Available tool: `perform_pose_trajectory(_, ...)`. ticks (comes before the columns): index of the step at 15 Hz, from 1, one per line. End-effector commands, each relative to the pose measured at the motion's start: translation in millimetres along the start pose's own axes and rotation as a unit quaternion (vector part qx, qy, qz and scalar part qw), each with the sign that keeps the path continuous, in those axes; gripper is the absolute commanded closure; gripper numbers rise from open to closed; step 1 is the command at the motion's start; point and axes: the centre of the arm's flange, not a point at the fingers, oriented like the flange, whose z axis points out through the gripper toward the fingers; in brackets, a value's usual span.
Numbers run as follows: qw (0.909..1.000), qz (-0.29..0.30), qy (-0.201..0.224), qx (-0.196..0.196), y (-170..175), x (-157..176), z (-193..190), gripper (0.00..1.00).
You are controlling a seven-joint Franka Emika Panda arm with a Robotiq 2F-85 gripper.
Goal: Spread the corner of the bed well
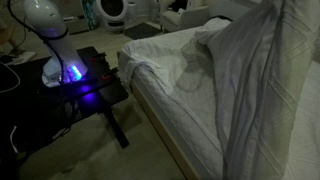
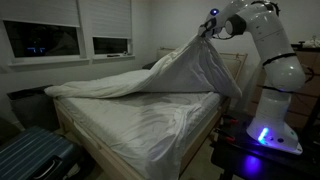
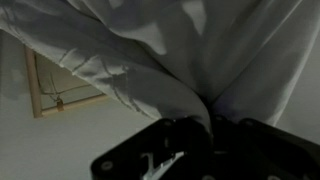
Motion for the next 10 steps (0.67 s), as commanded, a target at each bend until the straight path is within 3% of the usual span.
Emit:
perform_pose_trajectory(1, 0.9961, 0.044, 0.074, -0.021, -30, 60, 45, 0.99)
perform_pose_trajectory(3, 0.9932, 0.061, 0.087, -0.049, -31, 59, 67, 0.99)
perform_pose_trajectory(4, 0.9923, 0.068, 0.083, -0.061, -31, 58, 76, 0.70)
perform_pose_trajectory(5, 0.9921, 0.072, 0.077, -0.068, -33, 57, 84, 0.68)
perform_pose_trajectory(7, 0.9932, 0.073, 0.053, -0.074, -39, 58, 89, 0.56)
perform_pose_trajectory(10, 0.9969, 0.053, 0.002, -0.058, -51, 49, 64, 0.33)
